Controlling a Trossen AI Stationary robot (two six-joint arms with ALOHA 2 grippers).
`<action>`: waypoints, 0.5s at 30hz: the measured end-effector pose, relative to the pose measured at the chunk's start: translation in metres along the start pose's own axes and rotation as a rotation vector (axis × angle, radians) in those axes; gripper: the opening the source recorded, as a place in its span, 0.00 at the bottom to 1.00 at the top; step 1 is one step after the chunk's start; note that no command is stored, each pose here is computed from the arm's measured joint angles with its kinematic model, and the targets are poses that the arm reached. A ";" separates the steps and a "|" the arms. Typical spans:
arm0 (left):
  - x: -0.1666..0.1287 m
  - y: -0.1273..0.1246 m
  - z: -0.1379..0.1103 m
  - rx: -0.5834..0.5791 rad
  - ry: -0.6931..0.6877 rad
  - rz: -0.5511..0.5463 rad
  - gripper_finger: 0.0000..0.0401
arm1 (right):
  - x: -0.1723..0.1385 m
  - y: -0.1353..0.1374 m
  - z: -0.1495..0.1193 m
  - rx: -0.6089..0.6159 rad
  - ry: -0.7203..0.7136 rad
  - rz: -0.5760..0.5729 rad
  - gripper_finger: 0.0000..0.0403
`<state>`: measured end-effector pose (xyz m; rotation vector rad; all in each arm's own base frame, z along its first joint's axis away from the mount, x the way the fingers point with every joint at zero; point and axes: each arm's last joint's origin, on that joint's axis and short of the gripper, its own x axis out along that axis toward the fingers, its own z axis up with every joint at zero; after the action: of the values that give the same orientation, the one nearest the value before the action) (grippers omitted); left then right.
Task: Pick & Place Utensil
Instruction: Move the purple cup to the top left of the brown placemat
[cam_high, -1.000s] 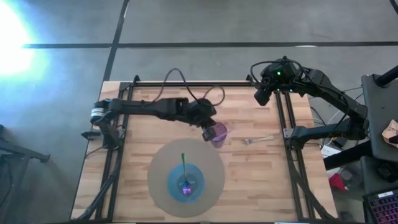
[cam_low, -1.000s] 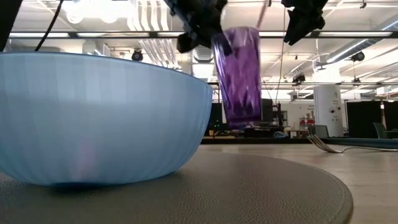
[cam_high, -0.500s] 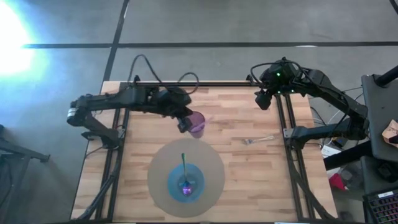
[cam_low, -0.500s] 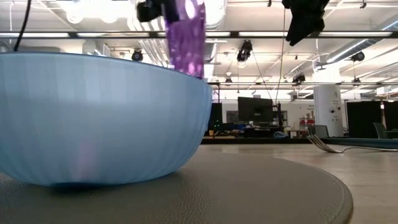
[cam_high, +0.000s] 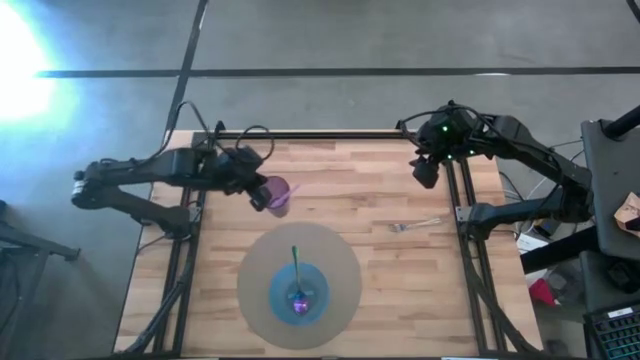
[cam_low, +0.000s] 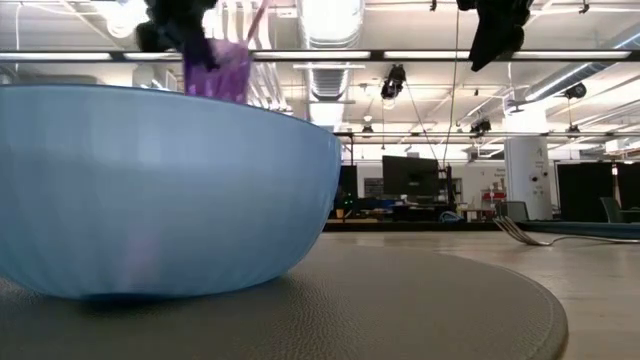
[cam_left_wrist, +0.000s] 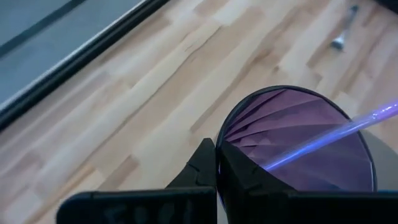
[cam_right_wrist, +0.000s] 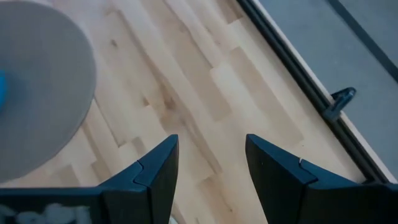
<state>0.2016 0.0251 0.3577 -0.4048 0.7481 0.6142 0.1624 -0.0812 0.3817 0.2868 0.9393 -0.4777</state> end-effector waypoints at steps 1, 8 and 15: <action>0.000 0.004 -0.006 -0.017 0.000 0.007 0.00 | 0.000 0.002 0.000 -0.008 0.001 0.007 0.45; -0.009 0.030 -0.039 -0.128 -0.015 0.010 0.00 | -0.001 0.015 -0.002 -0.042 0.006 0.046 0.45; -0.006 0.045 -0.065 -0.170 0.020 0.035 0.00 | -0.001 0.022 -0.003 -0.030 0.009 0.068 0.45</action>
<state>0.1367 0.0212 0.3132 -0.5560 0.7252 0.7107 0.1708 -0.0607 0.3815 0.2925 0.9419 -0.4000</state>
